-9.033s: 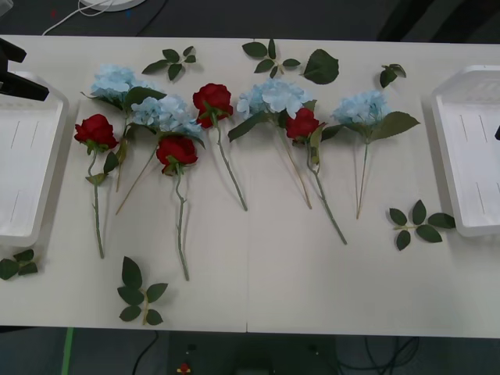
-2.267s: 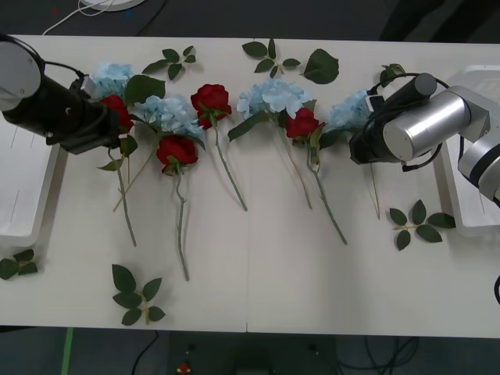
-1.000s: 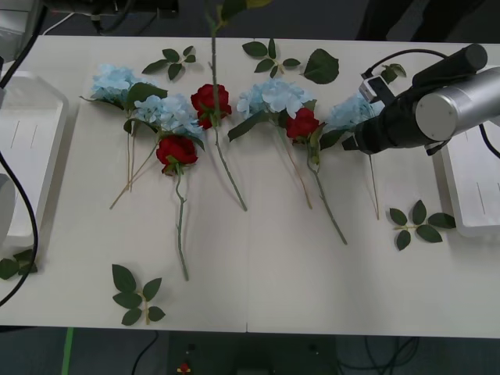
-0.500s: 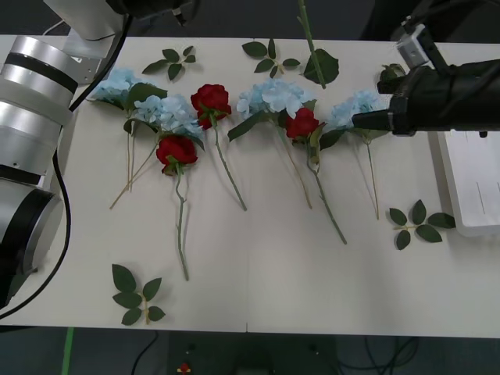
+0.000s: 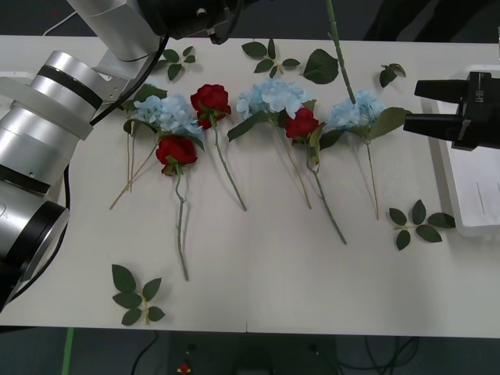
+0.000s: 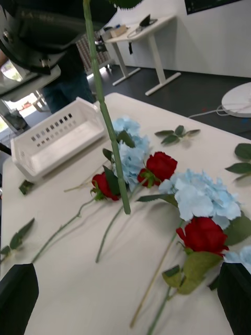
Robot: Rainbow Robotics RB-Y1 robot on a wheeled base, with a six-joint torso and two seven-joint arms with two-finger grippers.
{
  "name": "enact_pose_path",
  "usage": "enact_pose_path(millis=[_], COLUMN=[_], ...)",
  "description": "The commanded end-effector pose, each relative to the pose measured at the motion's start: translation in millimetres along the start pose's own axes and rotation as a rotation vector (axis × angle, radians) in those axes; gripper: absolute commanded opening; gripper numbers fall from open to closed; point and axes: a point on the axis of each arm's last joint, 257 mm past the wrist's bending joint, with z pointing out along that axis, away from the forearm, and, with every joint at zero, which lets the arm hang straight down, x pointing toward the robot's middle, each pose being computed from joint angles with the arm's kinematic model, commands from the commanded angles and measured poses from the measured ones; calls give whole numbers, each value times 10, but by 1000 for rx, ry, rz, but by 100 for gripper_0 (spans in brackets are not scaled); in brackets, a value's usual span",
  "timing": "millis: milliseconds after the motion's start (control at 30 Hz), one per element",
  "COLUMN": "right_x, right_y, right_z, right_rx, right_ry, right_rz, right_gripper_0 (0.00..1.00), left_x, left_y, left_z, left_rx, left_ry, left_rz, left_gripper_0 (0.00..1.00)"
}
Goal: Place the red flowers into the right box and the blue flowers into the left box. If a person shows an open palm, hand one flower to the person first, then continue sorting.
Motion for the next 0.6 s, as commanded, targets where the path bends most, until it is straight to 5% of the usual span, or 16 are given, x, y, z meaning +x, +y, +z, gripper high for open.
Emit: enact_pose_path(millis=[33,600], right_x=[-296,-882], right_y=[127,226], right_z=[216,861], right_rx=[-37,-48], right_ry=[-146,-326], right_rz=[19,-42], right_gripper_0=[100,100], left_x=[-50,-52], left_y=[-183,-179], left_z=[107,102], left_rx=[40,39], left_ry=[-23,-22], left_rz=[41,42], left_gripper_0=[0,0])
